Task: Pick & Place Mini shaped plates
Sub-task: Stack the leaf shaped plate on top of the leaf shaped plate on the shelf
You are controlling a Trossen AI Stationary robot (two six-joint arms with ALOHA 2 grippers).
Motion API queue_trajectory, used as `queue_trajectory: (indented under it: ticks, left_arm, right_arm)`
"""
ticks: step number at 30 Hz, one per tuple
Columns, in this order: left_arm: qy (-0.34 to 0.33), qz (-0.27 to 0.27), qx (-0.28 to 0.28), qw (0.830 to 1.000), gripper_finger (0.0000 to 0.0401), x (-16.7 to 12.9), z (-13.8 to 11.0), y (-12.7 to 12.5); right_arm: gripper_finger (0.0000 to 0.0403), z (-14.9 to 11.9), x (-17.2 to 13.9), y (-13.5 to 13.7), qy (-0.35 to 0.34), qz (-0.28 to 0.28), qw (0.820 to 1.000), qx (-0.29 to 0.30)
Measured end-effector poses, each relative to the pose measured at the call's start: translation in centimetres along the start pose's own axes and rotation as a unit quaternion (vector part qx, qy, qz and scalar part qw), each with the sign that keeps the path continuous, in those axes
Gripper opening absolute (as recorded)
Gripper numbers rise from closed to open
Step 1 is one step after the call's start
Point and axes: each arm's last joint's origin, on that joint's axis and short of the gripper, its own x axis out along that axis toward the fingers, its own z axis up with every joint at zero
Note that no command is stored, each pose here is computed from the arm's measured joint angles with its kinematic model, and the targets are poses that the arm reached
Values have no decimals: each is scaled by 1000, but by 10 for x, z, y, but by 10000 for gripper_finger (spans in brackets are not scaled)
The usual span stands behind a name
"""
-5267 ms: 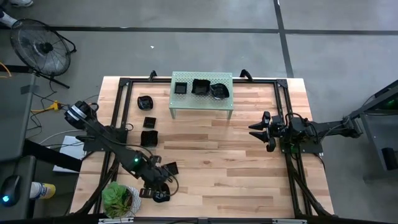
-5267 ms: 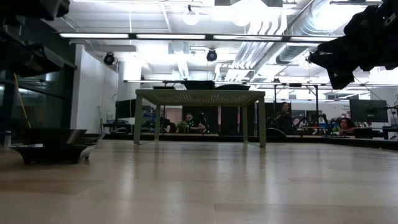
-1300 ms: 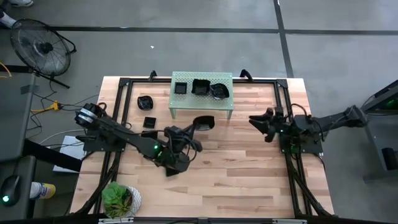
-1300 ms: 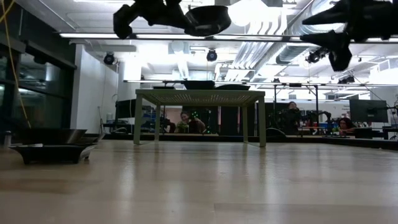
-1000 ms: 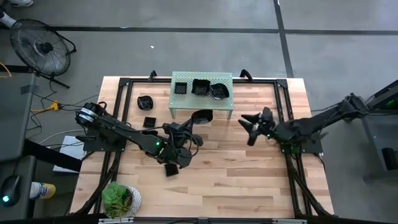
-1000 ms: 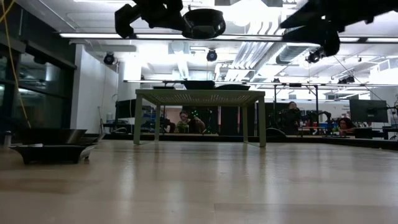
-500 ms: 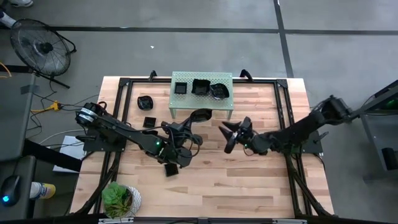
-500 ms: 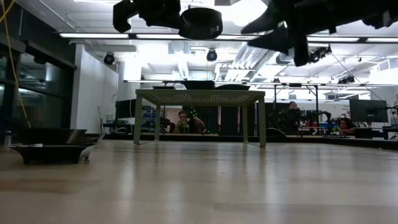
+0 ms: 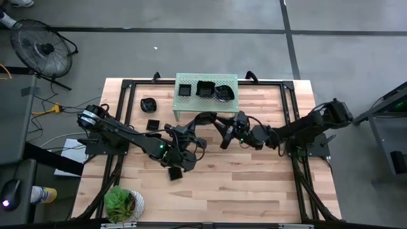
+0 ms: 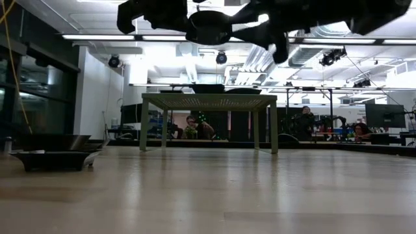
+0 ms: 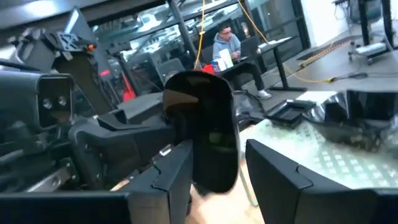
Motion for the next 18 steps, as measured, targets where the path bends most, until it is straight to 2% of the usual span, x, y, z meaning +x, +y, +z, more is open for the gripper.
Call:
queue_trajectory:
  ticks: [8, 18]
  left_arm:
    - [-1, 2, 10, 1000, 0, 0, -1, 1]
    - [1, 2, 19, 1000, 0, 0, -2, 2]
  right_arm:
    - [144, 5, 12, 8, 8, -33, 999, -36]
    - [142, 3, 12, 5, 7, -58, 998, -22]
